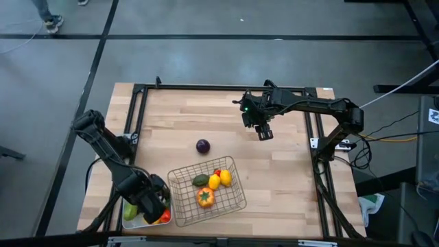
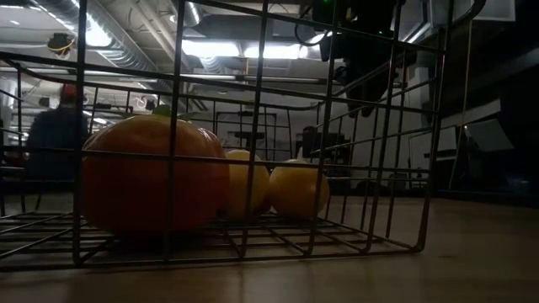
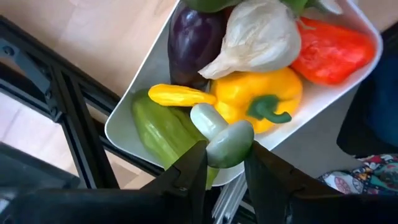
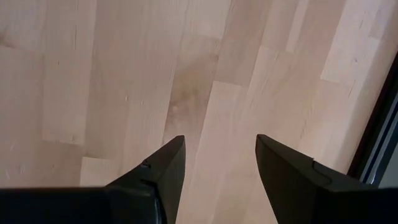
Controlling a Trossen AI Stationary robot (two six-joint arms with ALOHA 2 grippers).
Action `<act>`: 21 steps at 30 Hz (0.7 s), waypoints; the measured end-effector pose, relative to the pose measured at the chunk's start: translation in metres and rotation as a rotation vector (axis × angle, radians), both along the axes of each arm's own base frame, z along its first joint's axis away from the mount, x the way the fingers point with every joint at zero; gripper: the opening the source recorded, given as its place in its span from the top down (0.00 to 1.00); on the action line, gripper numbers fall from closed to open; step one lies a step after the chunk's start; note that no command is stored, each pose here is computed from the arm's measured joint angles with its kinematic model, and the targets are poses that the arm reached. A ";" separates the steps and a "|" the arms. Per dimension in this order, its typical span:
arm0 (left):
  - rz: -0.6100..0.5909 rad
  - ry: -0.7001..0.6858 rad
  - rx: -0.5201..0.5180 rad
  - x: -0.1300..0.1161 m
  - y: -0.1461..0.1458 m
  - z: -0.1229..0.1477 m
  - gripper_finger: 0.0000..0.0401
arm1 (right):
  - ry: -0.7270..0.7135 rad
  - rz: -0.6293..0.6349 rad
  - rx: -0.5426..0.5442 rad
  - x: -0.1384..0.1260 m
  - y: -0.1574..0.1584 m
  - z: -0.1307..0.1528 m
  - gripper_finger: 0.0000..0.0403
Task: Sort produce into baskets
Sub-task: Put the light green mushroom into the white bin, then put the black plum into the white bin
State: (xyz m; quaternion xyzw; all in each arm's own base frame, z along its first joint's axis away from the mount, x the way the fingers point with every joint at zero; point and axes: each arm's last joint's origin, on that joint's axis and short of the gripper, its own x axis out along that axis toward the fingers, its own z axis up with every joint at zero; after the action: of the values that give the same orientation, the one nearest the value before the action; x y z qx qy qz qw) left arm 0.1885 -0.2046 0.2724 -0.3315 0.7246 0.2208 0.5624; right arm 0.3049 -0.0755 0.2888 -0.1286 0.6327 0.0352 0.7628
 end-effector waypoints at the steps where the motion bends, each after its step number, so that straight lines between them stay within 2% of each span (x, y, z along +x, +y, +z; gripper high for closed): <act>1: 0.004 0.010 0.004 0.001 -0.001 -0.002 0.76 | 0.000 0.000 0.000 0.000 0.000 0.000 0.52; 6: 0.053 0.074 0.003 0.003 -0.004 -0.008 0.67 | 0.001 0.000 0.000 0.000 0.000 0.000 0.52; 12: 0.024 0.080 -0.013 0.003 -0.005 -0.009 0.54 | 0.001 0.000 0.000 0.000 0.000 0.000 0.52; 15: -0.019 0.069 -0.022 0.004 -0.004 -0.009 0.52 | 0.000 0.000 0.000 0.000 0.000 0.000 0.52; 21: 0.005 0.046 -0.044 0.018 0.011 -0.007 0.51 | 0.000 0.000 0.000 0.000 0.000 0.000 0.52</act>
State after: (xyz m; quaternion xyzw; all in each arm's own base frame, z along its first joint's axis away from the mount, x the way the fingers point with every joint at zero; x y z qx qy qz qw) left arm 0.2067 -0.1932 0.2659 -0.3403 0.7413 0.2137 0.5376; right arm 0.3049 -0.0755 0.2889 -0.1287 0.6327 0.0351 0.7629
